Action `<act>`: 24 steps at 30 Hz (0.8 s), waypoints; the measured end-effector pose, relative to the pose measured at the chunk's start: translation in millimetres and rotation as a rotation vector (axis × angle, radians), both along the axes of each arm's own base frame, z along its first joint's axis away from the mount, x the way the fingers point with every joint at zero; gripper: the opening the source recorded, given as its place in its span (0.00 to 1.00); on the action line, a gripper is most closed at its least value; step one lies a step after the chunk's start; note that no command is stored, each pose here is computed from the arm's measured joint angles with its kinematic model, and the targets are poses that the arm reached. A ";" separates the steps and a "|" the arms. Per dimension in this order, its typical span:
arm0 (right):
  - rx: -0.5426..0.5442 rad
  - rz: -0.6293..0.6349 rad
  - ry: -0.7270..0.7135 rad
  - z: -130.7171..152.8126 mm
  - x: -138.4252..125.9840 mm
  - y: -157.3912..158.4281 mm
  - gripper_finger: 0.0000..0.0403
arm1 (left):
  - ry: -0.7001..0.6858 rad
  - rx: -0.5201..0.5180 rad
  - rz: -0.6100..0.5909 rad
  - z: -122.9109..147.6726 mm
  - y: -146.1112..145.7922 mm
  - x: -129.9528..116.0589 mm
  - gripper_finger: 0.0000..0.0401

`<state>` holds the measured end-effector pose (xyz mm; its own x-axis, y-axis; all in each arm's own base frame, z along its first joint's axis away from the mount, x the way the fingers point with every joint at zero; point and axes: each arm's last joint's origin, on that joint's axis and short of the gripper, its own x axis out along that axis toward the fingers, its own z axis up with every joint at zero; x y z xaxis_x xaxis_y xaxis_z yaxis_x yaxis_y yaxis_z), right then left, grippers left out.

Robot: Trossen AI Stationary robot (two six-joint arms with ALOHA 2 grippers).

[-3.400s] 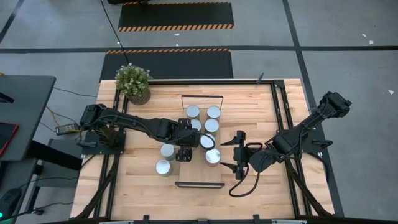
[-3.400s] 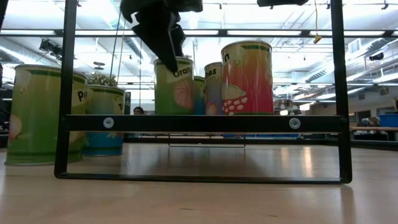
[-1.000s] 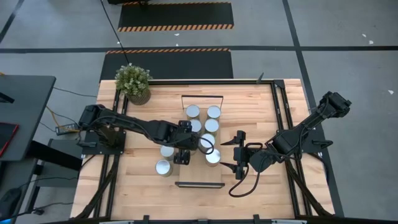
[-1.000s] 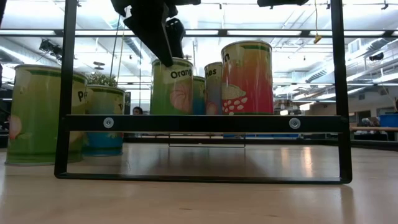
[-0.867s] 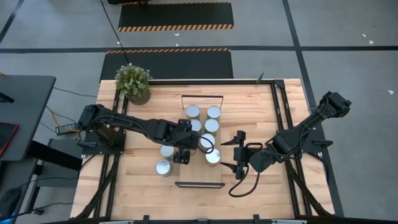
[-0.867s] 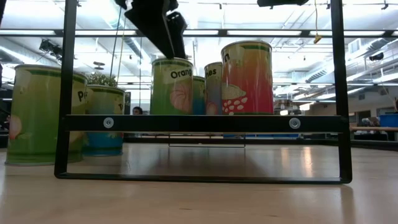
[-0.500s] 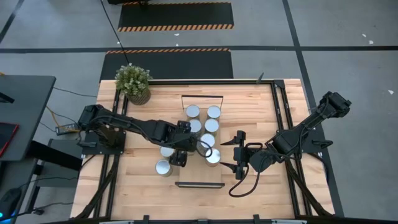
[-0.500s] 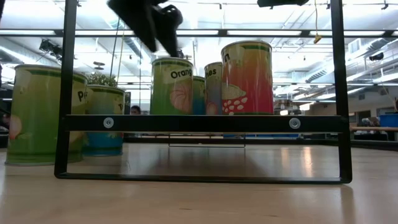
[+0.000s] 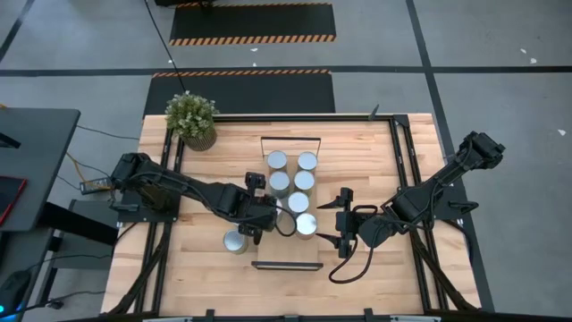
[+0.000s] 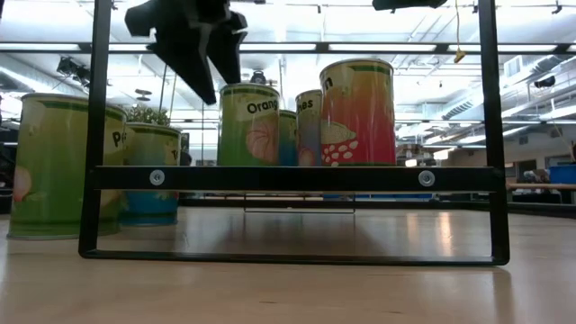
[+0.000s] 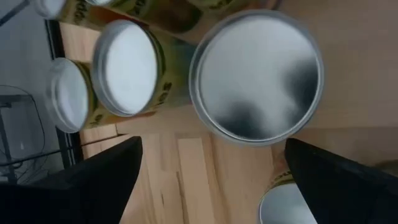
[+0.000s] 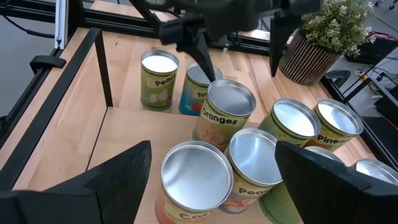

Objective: Pick and place cans onto a shelf
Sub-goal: Put the canned oranges on the shelf, then adjust the canned goods

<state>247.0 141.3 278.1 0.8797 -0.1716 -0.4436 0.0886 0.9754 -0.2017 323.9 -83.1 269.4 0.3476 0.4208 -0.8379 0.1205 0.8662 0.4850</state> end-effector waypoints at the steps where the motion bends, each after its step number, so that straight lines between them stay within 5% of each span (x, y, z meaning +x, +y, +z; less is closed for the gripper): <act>1: 0.000 0.000 0.000 0.0 0.0 0.0 0.87 | 0.000 0.001 0.000 -2.3 0.2 -0.1 1.00; 14: -0.024 -0.083 0.058 -7.3 -5.1 -5.1 0.87 | -0.062 0.084 0.048 -5.1 7.6 4.3 1.00; 20: -0.048 -0.184 0.214 -20.1 -8.3 -27.5 0.87 | 0.135 0.128 0.004 -8.6 10.2 -12.0 1.00; 24: -0.040 -0.224 0.310 -30.6 -2.6 -53.4 0.87 | 0.199 0.037 0.000 -8.0 18.7 -14.8 1.00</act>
